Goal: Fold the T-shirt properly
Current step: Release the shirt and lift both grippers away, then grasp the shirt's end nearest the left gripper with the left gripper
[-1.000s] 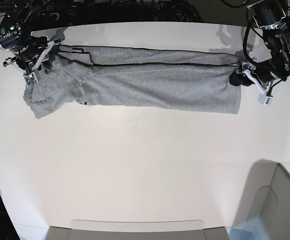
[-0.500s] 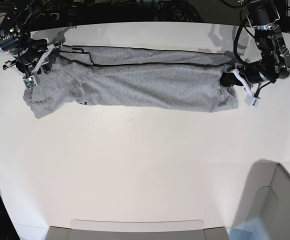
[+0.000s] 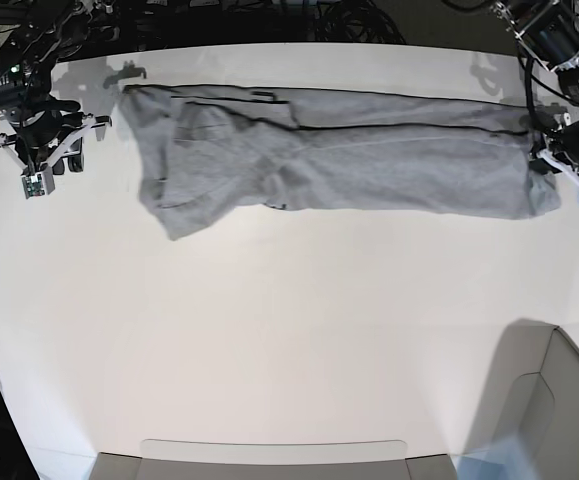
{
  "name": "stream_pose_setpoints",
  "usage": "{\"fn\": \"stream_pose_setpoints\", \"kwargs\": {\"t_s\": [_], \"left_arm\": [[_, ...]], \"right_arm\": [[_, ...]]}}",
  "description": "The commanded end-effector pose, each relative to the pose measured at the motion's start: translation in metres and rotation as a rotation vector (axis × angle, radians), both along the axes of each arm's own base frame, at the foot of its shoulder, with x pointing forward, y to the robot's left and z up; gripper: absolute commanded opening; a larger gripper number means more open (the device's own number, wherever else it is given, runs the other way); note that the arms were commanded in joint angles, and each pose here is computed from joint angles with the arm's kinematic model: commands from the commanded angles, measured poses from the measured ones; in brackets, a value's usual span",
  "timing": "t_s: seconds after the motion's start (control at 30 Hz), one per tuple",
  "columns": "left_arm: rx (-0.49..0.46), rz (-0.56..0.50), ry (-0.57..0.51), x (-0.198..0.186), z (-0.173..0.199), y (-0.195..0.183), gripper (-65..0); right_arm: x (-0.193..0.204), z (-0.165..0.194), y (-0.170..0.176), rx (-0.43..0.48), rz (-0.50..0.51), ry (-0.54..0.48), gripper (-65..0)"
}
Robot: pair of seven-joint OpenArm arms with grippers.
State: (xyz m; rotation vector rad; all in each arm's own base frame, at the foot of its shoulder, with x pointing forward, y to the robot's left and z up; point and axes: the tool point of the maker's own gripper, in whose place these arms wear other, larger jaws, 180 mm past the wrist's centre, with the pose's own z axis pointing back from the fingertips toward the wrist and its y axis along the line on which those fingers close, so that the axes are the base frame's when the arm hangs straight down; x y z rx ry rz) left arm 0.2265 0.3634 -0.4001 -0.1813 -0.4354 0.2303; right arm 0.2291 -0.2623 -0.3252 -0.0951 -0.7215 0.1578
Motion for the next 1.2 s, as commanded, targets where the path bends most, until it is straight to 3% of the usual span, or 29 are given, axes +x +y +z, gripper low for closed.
{"fn": "stream_pose_setpoints", "kwargs": {"t_s": [0.0,0.1,0.2,0.33,0.4,0.6,0.97,1.17], "left_arm": [[0.023,0.002,-0.072,0.017,0.02,0.009,-65.0],[0.042,0.018,-0.119,0.025,0.034,0.017,-65.0],[0.157,-0.019,-0.219,0.036,0.074,0.017,-65.0],[0.272,-0.138,-0.322,0.031,0.107,-0.036,-65.0],[0.285,-0.228,-0.36,0.03,0.114,-0.075,-65.0],[0.103,-0.474,-0.342,0.028,0.083,-0.19,-65.0],[-0.152,-0.487,-0.303,0.025,0.074,-0.287,-65.0],[-0.235,-0.422,-0.262,0.027,0.065,-0.307,-65.0]], "right_arm": [[0.005,0.01,-0.001,-0.017,0.015,-0.037,-47.3],[0.004,0.01,-0.001,-0.017,0.015,-0.036,-47.3],[0.003,0.009,-0.001,-0.017,0.015,-0.031,-47.3],[0.004,0.009,-0.001,-0.017,0.015,-0.032,-47.3],[0.006,0.01,-0.001,-0.016,0.018,-0.036,-47.3],[0.01,0.012,-0.001,-0.016,0.019,-0.048,-47.3],[0.008,0.011,-0.002,-0.02,0.019,-0.04,-47.3],[0.007,0.01,-0.002,-0.021,0.019,-0.037,-47.3]]}}
